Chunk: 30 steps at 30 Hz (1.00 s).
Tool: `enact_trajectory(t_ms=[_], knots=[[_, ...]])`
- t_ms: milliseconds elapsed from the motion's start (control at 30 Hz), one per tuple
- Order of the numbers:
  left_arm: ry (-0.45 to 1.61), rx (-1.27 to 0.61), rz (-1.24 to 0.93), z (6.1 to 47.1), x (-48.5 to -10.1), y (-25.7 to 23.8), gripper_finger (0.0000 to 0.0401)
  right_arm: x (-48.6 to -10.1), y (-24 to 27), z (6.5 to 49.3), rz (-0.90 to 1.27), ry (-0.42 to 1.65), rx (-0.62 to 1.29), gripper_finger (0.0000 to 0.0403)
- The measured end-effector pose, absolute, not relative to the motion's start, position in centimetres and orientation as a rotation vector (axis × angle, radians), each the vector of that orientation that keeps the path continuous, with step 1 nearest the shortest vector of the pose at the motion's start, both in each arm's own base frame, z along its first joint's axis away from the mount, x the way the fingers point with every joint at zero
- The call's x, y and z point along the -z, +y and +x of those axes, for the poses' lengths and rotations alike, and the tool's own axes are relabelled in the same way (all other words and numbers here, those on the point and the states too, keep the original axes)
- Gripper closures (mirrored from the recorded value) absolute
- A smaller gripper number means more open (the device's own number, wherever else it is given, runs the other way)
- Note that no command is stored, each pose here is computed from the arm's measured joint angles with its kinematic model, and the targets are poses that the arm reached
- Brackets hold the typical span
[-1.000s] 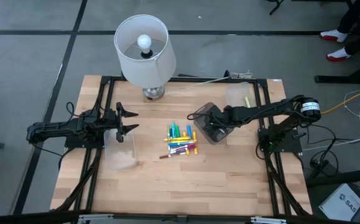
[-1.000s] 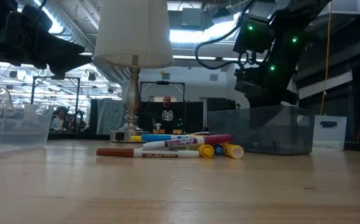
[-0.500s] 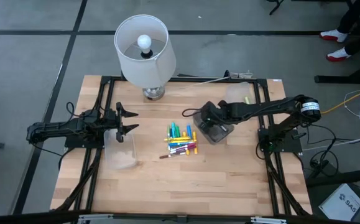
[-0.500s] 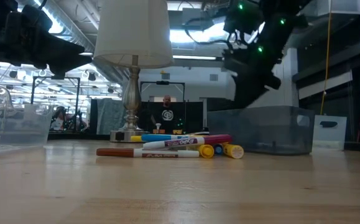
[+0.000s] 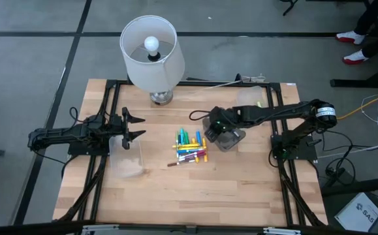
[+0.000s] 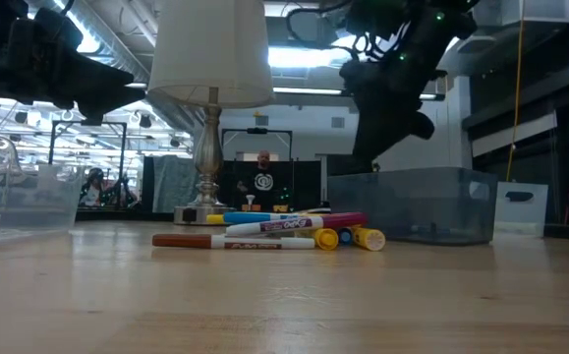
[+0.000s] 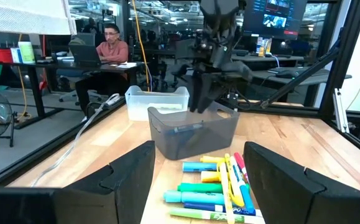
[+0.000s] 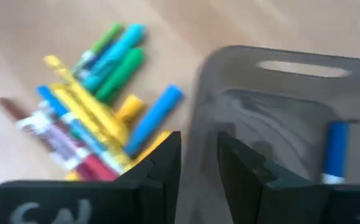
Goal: Pick & Place Markers
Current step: Put the brown marker pen into the black bin
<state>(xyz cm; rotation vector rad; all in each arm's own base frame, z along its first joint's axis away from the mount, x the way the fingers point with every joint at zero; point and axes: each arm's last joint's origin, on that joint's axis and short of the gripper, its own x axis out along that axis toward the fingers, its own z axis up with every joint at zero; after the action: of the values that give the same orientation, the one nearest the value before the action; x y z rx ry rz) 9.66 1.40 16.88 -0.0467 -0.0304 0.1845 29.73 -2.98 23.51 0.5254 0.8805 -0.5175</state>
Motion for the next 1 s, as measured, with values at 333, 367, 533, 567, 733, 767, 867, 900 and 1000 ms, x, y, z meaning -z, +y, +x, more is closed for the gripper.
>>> enact_trajectory(t_ms=[333,367,533,567,733,767,867,900,1000], knots=[[-0.030,-0.184,-0.047,9.7,-16.9,1.4,0.0159,-24.8,-2.8,31.3,0.537,0.704,0.375,0.0300],[-0.030,-0.185,-0.047,9.7,-16.9,1.4,0.0159,-24.9,-2.6,31.5,0.535,0.685,0.361,0.0300],[-0.030,-0.185,-0.046,9.7,-16.9,1.4,0.0159,-25.8,-1.4,32.4,0.477,0.583,0.274,0.0300],[-0.030,-0.185,-0.047,9.7,-16.9,1.4,0.0159,-26.0,-1.2,32.5,0.469,0.564,0.259,0.0300],[-0.030,-0.184,-0.047,9.7,-16.9,1.4,0.0159,-26.5,0.1,32.9,0.397,0.514,0.190,0.0300],[-0.030,-0.185,-0.047,9.7,-16.9,1.4,0.0159,-26.5,0.3,32.9,0.381,0.512,0.178,0.0300],[-0.030,-0.184,-0.047,9.7,-16.9,1.4,0.0159,-26.5,1.2,32.9,0.332,0.519,0.141,0.0300],[-0.030,-0.184,-0.047,9.7,-16.9,1.4,0.0159,-26.5,1.5,32.9,0.316,0.521,0.128,0.0300],[-0.030,-0.185,-0.047,9.7,-16.9,1.4,0.0159,-26.5,2.4,32.8,0.251,0.528,0.085,0.0300]])
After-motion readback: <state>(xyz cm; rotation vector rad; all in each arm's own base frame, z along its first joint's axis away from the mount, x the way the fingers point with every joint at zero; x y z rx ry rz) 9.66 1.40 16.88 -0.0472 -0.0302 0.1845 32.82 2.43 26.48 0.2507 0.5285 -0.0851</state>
